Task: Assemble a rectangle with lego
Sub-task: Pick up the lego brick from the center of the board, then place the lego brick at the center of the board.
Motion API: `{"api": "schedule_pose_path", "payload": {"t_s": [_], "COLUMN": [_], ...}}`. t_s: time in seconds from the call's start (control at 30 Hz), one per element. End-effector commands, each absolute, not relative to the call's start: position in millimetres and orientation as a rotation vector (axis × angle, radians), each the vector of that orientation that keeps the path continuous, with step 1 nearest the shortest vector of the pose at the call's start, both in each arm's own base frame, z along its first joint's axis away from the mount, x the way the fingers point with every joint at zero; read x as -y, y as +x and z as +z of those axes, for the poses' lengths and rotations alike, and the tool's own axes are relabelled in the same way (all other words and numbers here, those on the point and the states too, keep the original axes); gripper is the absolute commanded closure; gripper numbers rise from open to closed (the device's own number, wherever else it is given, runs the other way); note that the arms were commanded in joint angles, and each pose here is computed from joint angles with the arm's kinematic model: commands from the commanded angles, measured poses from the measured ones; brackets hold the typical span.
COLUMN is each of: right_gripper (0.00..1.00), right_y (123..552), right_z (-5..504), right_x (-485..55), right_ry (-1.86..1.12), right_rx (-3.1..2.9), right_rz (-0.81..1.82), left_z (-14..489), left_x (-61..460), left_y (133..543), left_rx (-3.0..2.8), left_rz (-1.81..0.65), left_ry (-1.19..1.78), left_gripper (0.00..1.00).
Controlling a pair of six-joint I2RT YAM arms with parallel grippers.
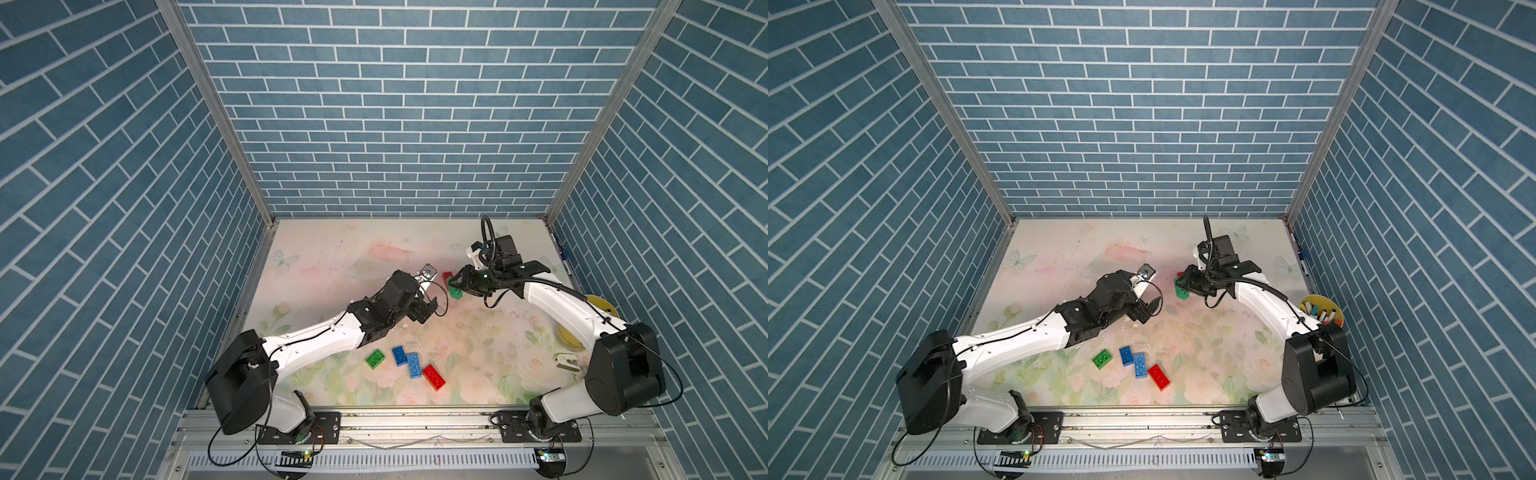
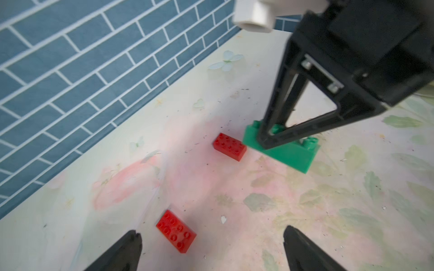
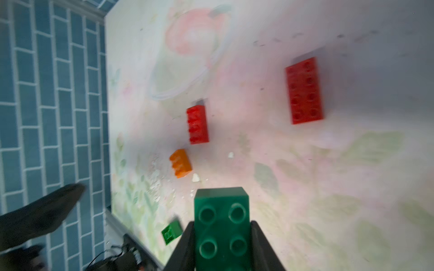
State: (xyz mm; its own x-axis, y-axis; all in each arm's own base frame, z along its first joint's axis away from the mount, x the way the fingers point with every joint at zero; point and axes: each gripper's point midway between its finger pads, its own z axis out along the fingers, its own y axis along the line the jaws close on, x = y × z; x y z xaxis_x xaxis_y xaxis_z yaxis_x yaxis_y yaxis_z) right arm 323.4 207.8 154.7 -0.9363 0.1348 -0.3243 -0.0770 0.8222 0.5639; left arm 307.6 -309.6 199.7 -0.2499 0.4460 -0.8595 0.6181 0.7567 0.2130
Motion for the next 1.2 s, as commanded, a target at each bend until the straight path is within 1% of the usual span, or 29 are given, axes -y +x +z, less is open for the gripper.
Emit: {"api": "schedule_pose_path", "payload": {"t_s": [0.0, 0.03, 0.13, 0.23, 0.3, 0.47, 0.73, 0.93, 1.17], "right_gripper": [0.75, 0.75, 0.74, 0.74, 0.73, 0.73, 0.70, 0.60, 0.49], "right_y": [322, 318, 302, 289, 283, 280, 283, 283, 284], "right_z": [140, 132, 109, 88, 75, 47, 33, 30, 41], "right_x": [-156, -144, -130, -123, -126, -138, -147, -150, -150], "right_ry": [0.293, 0.338, 0.396, 0.394, 0.390, 0.402, 0.369, 0.338, 0.312], "right_rx": [-2.673, -2.673, -2.689, -2.721, -2.750, -2.812, -2.853, -2.863, -2.835], "right_rz": [0.458, 0.358, 0.192, 0.028, -0.018, -0.013, -0.004, 0.010, 0.044], "left_z": [207, 213, 224, 225, 221, 211, 180, 150, 133], "left_x": [271, 261, 241, 240, 243, 242, 242, 245, 251], "left_y": [318, 322, 330, 333, 334, 337, 343, 347, 360], "left_rx": [-1.930, -1.917, -1.883, -1.891, -1.906, -1.959, -2.075, -2.210, -2.316], "left_rz": [-0.040, 0.004, 0.062, 0.002, -0.040, -0.041, 0.035, 0.041, 0.043], "left_ry": [0.636, 0.572, 0.438, 0.401, 0.396, 0.363, 0.346, 0.281, 0.204], "left_gripper": [0.00, 0.00, 0.00, 0.00, 0.00, 0.00, 0.00, 0.00, 0.00]}}
